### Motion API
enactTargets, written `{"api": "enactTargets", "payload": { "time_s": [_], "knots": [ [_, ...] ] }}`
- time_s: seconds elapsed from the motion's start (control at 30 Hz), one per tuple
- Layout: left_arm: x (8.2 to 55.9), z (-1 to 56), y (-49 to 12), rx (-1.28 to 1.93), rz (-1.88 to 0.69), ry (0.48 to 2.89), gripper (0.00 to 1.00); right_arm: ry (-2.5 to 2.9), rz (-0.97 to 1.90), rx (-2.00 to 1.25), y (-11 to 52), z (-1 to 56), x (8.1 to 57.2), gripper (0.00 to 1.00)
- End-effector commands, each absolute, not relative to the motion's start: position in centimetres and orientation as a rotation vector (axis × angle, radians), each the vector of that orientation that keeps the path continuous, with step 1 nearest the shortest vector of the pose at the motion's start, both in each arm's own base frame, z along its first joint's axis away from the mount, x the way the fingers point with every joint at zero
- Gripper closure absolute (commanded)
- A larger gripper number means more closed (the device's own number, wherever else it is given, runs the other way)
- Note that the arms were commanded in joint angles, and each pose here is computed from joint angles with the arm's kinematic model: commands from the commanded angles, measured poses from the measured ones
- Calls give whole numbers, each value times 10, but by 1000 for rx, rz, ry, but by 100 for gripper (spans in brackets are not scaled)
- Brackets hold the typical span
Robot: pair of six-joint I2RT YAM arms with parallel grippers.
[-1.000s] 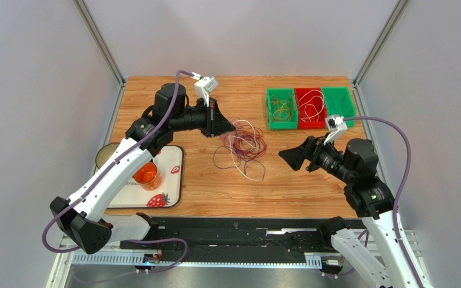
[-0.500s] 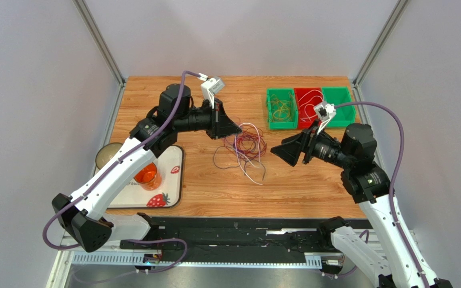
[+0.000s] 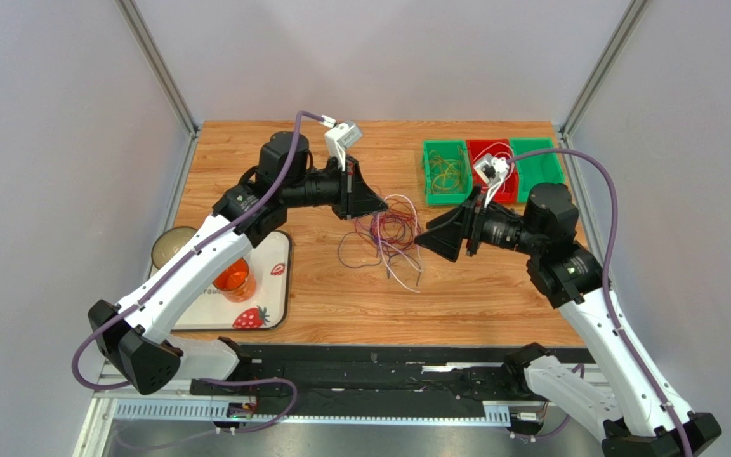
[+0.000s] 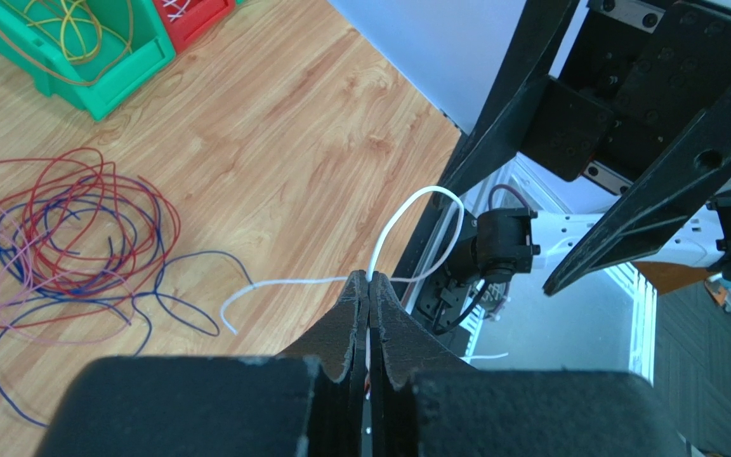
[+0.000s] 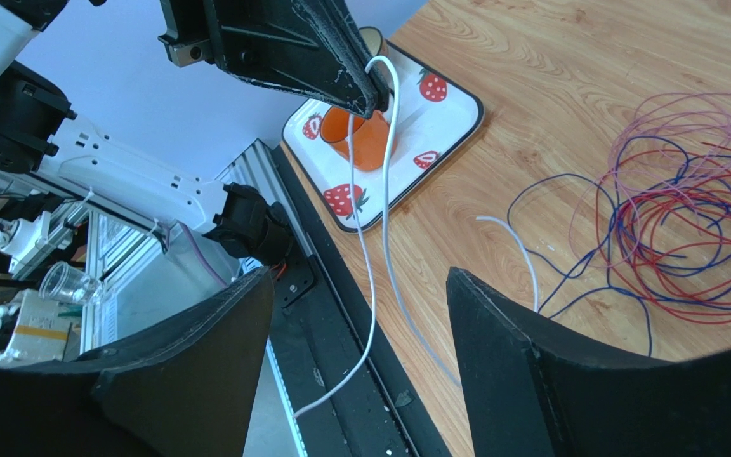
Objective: Untangle the cables
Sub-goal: Place the cable in the bin.
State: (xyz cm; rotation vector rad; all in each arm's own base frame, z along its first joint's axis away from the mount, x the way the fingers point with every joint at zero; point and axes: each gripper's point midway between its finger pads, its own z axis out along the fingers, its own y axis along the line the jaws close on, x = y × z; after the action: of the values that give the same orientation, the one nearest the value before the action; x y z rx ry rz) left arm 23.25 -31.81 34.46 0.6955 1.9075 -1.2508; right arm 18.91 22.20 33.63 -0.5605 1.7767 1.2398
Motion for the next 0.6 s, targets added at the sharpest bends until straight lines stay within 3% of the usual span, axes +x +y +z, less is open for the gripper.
{"api": "enactTargets", "payload": {
  "time_s": [0.0,0.13,0.23,0.43,0.47,0.5,0.57],
  "knots": [
    [232,372,-325,724,-1280,1809,100,1695,1219,-615,231,357,191,31],
    [232,371,-327,728,-1283,1810,100,1712,1202,-624,237,351,195,36],
    [231,372,-328,728,-1285,1809,100,1718,1184,-615,239,349,198,46],
    [230,372,-328,735,-1287,1807,100,1728,1150,-599,242,346,204,73],
    [229,373,-328,735,-1287,1802,100,1732,1147,-596,242,346,204,89],
    [229,372,-328,736,-1287,1806,100,1736,1141,-586,242,345,206,97],
    [229,372,-327,735,-1287,1803,100,1739,1132,-578,241,346,207,100]
  ]
}}
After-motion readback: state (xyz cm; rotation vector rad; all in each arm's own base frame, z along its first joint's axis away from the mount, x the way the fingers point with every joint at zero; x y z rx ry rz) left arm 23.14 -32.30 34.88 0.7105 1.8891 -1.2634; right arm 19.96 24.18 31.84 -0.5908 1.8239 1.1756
